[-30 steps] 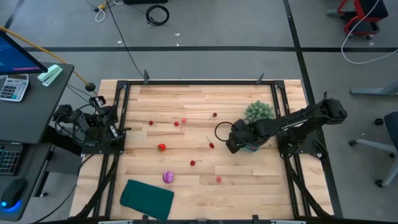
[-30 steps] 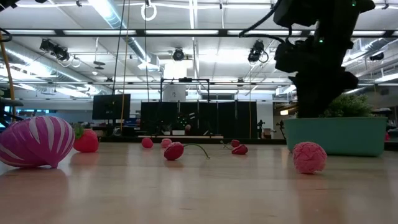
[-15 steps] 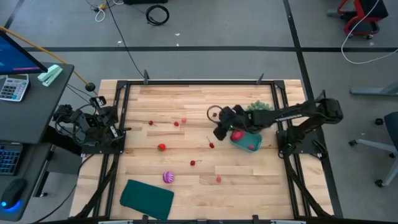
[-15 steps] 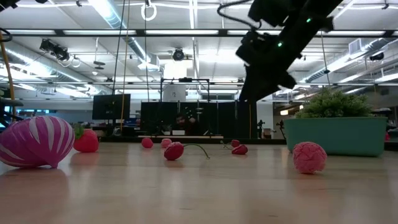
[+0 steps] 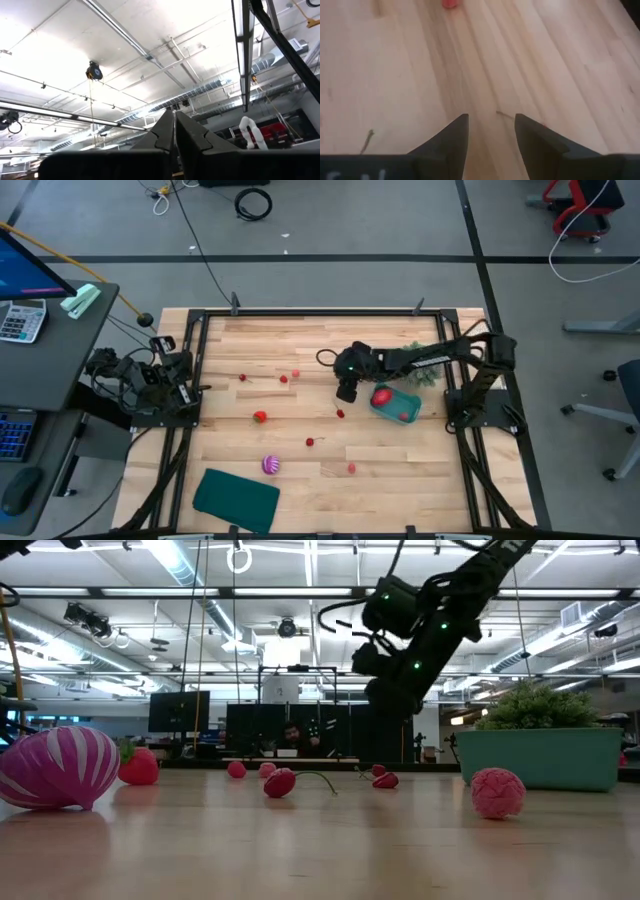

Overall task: Pick and placing Produce into tupperware
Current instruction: Put the cherry into the green bin

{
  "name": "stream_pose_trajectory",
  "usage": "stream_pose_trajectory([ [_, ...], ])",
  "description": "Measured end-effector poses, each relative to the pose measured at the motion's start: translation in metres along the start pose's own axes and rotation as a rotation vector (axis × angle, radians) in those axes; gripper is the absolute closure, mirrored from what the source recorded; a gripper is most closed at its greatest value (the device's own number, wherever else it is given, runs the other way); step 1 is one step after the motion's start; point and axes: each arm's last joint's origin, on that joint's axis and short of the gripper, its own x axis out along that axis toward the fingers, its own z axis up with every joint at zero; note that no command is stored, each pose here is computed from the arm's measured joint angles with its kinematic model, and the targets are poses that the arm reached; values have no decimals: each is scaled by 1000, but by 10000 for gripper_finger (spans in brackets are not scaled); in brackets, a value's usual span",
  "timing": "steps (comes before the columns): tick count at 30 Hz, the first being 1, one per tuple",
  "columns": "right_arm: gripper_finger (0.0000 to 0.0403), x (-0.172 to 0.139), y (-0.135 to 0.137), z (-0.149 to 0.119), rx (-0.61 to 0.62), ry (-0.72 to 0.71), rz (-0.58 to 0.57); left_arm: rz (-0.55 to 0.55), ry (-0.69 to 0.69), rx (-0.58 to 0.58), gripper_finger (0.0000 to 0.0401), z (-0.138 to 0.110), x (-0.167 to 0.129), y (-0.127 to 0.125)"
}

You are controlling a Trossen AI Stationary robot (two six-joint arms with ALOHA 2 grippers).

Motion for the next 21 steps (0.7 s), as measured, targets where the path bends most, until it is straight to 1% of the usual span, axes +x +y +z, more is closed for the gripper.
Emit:
stream_pose_trajectory([
  [4, 233, 12, -2, 15, -48, -12, -8, -17, 15, 12, 380, -2, 0, -2],
  [7, 233, 18, -7, 21, -46, 35, -18, -36, 31, 26, 385, -3, 0, -4],
  [10, 233, 18, -13, 22, -45, 115, -28, -50, 42, 36, 389, -5, 0, -5],
  [14, 233, 17, -17, 20, -48, 163, -33, -53, 47, -1, 387, -5, 0, -6],
  [21, 233, 24, -15, 17, -65, 175, -4, -52, 46, -7, 379, -5, 0, -6],
])
